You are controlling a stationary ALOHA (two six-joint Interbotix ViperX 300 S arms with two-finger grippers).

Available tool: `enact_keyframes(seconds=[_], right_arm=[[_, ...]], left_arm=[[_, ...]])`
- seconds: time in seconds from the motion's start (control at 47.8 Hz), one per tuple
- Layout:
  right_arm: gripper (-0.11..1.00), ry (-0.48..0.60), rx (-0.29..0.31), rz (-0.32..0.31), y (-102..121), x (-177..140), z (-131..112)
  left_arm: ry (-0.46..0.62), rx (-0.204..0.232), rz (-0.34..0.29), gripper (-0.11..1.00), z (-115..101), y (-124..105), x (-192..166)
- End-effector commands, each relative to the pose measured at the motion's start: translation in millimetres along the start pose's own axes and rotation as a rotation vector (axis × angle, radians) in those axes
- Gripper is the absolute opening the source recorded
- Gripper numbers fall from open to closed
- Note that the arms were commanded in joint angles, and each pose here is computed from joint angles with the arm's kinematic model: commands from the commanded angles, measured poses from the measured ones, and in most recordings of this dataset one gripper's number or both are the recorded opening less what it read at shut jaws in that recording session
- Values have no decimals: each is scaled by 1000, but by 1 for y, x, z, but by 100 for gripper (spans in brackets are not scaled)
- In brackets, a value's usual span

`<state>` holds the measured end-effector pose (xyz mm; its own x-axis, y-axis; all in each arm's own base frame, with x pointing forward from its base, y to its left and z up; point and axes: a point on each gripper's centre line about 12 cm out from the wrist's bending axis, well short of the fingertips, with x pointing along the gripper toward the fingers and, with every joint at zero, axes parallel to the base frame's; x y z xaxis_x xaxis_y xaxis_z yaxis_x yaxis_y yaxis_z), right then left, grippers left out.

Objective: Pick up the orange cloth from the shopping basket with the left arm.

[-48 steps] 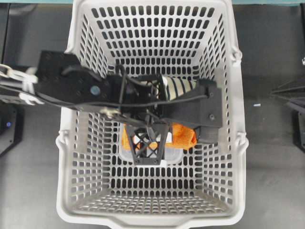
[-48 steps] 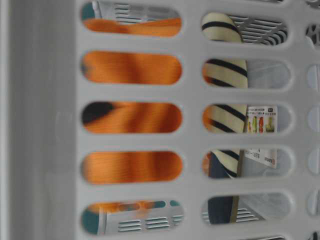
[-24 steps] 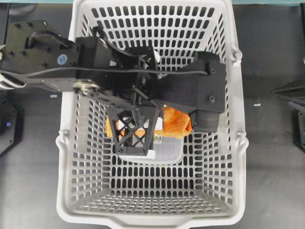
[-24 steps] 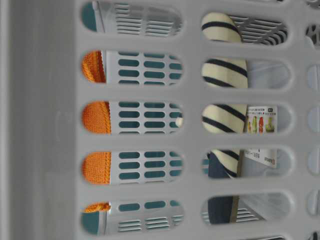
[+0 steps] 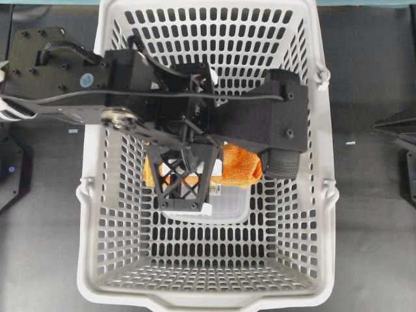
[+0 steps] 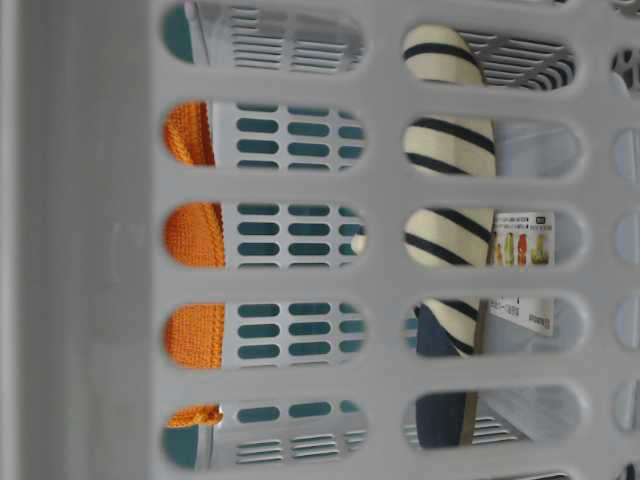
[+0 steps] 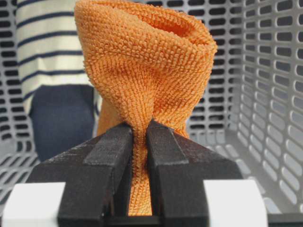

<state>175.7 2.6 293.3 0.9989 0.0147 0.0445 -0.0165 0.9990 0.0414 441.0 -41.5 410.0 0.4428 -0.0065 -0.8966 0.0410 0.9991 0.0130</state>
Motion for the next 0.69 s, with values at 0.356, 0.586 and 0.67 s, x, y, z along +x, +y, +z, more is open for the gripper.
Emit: enact_keyframes(seconds=[0.356,0.586,0.67], right_arm=[[0,-6,3,1,0,1,3],[0,-9,5,5,1,1,3],[0,-10,5,9,2,1,4]], left_arm=[[-19,-2,4,6,0,1,-10],[-14,-2,4,6,-1,1,-8],[-12,-2,4,6,-1,1,-7]])
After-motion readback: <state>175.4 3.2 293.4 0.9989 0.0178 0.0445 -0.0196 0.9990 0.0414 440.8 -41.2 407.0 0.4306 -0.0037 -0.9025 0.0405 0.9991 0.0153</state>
